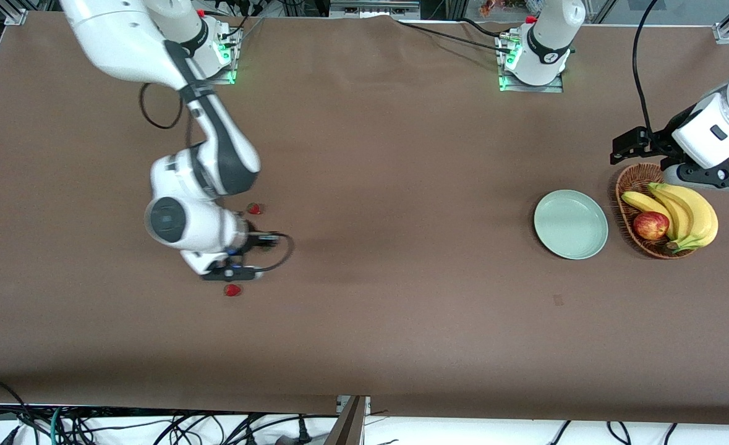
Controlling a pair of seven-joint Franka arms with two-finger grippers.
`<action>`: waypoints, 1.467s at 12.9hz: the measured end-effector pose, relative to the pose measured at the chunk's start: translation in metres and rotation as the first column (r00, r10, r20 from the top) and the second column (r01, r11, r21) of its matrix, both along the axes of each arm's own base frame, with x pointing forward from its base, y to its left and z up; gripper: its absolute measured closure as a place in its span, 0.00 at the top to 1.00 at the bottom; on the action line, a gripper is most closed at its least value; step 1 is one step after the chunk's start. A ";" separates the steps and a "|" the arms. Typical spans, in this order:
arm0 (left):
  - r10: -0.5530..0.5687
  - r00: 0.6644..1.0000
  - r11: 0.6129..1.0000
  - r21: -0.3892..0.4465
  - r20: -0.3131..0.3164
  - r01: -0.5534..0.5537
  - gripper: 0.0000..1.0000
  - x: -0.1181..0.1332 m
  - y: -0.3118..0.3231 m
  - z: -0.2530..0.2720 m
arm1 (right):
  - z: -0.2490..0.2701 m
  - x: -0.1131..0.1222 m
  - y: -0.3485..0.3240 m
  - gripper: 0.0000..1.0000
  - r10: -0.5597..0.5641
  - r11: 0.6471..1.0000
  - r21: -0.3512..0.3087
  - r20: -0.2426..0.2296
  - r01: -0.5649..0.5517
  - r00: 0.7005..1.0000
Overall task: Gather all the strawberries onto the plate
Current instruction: 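Carry the strawberry to mid-table and open the right gripper, then grasp the strawberry with the left gripper while the right gripper takes another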
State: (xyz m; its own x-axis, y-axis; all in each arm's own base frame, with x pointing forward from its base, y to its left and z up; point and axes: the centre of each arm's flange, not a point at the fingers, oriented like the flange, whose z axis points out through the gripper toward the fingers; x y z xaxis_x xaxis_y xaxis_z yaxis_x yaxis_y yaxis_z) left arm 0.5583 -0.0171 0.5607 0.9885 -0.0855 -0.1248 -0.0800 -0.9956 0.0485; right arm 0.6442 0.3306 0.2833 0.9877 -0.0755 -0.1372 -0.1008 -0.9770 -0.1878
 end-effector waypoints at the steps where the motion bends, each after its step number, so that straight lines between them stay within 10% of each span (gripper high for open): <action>1: 0.001 1.000 1.000 0.000 -0.001 -0.001 1.00 0.000 0.001 -0.001 | -0.005 -0.008 0.047 0.33 -0.060 0.998 0.024 0.022 0.059 0.998; 4: 0.003 1.000 1.000 0.002 -0.012 -0.003 1.00 0.001 0.001 -0.006 | -0.042 -0.059 0.176 0.33 -0.235 0.963 0.159 0.114 0.216 0.965; 10: 0.021 0.999 1.000 0.022 -0.024 -0.021 1.00 0.001 0.004 -0.025 | -0.079 -0.169 0.307 0.45 -0.432 0.860 0.346 0.103 0.375 0.896; 15: 0.023 0.999 0.999 0.024 -0.038 -0.022 1.00 -0.002 0.004 -0.034 | -0.067 -0.124 0.273 0.99 -0.430 0.881 0.296 0.179 0.368 0.885; 19: 0.023 0.999 0.999 0.027 -0.032 -0.022 1.00 -0.005 -0.010 -0.065 | -0.057 -0.068 0.188 1.00 -0.199 0.980 0.013 0.192 0.200 0.961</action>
State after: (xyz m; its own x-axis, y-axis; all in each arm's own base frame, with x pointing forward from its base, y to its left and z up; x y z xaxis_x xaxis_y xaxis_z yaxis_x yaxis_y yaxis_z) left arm 0.5533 -0.0269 0.4956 0.9856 -0.0591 -0.1583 -0.0560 -0.9981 0.0242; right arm 0.5760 0.5183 0.2267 0.9602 -0.2741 0.0543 -0.2567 -0.9419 -0.2164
